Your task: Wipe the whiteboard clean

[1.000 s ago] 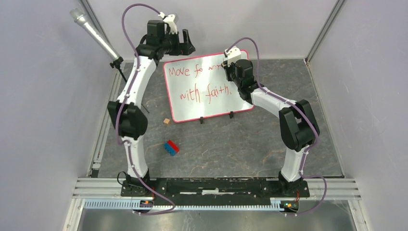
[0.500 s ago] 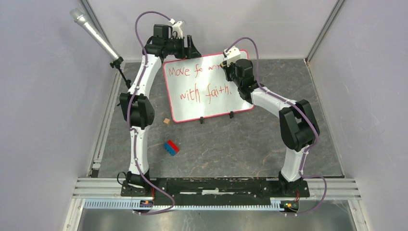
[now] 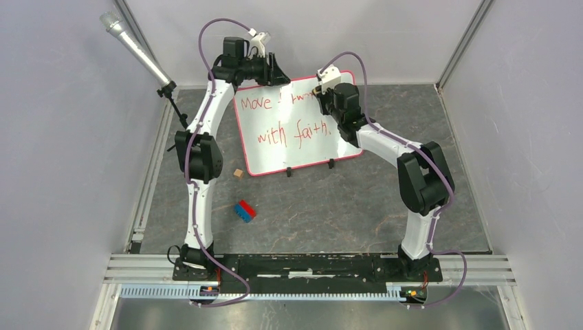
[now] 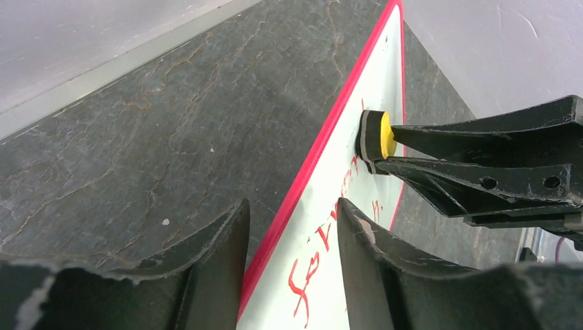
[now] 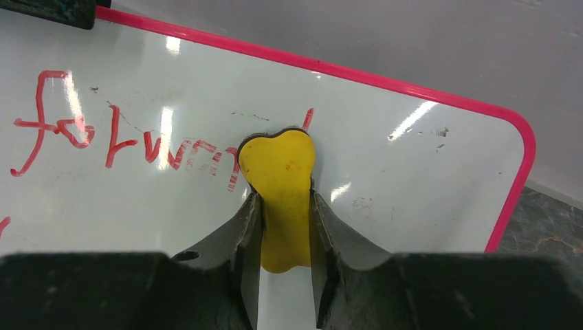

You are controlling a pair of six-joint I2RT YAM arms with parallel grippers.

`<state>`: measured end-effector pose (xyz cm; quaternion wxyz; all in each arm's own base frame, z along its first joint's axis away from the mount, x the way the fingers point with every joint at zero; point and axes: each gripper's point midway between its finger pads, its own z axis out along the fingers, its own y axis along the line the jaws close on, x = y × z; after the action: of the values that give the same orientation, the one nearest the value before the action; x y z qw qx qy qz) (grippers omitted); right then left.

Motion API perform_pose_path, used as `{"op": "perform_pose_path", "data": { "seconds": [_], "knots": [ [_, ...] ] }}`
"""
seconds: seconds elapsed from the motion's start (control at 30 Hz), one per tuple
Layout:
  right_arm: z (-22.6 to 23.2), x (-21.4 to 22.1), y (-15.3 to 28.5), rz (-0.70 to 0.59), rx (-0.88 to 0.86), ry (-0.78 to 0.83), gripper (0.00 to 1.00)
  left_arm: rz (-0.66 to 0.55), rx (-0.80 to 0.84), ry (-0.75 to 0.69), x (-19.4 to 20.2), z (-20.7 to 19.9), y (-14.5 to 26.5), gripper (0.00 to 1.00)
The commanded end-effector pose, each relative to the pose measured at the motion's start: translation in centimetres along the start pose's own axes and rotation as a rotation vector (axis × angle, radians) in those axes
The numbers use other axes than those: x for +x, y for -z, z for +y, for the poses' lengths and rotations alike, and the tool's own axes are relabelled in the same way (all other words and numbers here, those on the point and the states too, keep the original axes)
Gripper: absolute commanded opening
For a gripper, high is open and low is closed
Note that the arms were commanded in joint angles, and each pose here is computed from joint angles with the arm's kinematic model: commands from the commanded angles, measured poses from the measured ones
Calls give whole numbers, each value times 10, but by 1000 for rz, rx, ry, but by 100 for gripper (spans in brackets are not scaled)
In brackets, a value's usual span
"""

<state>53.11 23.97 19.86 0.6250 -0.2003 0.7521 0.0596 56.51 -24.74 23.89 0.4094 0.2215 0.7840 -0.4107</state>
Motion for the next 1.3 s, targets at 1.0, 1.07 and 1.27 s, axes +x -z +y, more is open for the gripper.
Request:
{"op": "perform_pose_path", "data": {
  "seconds": [1.0, 1.07, 1.27],
  "knots": [
    [51, -29, -20, -45, -17, -52, 25, 83, 147, -134, 26, -31, -14, 36],
    [31, -23, -20, -29, 29, -68, 25, 86, 146, -136, 27, -31, -14, 35],
    [-20, -6, -18, 5, 108, -119, 25, 85, 138, -137, 27, -30, -14, 36]
  ]
}}
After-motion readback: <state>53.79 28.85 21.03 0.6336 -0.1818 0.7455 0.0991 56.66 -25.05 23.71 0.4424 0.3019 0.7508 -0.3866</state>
